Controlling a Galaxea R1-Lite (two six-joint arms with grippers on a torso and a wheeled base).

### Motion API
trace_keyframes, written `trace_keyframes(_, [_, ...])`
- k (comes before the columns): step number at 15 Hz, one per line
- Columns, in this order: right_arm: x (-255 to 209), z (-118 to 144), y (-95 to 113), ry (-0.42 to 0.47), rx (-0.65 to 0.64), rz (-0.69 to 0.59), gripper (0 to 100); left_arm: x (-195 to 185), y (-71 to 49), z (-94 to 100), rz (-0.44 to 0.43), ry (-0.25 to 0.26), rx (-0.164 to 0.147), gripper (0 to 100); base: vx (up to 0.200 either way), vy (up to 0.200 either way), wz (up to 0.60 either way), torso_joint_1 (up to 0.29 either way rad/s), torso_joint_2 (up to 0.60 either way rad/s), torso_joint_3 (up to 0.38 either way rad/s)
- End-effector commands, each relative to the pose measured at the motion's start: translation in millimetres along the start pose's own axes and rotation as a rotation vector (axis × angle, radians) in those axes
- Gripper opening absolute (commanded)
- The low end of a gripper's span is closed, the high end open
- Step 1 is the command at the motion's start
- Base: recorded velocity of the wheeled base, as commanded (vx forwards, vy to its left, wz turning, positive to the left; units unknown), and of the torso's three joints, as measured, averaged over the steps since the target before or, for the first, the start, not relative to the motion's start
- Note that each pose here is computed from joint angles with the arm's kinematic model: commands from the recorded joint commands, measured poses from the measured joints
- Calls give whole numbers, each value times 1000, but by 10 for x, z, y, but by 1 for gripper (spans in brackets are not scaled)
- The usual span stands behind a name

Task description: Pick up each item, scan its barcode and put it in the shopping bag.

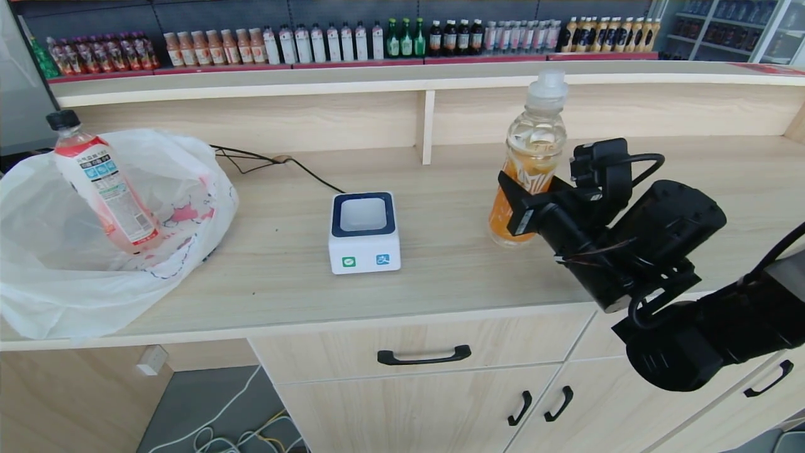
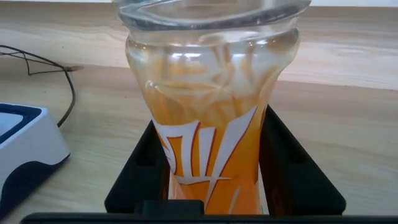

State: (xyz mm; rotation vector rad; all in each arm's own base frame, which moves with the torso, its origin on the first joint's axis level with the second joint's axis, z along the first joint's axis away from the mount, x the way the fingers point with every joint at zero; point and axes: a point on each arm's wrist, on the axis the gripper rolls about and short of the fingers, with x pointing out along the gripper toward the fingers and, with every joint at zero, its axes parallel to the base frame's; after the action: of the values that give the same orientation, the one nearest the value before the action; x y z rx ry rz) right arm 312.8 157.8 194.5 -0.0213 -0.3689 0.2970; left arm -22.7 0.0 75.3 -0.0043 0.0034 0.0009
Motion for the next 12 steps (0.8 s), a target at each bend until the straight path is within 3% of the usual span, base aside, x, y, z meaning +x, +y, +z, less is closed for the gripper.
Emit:
trace_keyframes(1, [-45, 128, -19, -28, 4, -3, 0, 0, 0, 0, 1, 0, 0, 100, 0, 0, 0, 0, 0, 0])
trace_keyframes(12, [-671, 604, -134, -61, 15, 4, 0, 0, 0, 0, 1, 0, 0, 100, 0, 0, 0, 0, 0, 0])
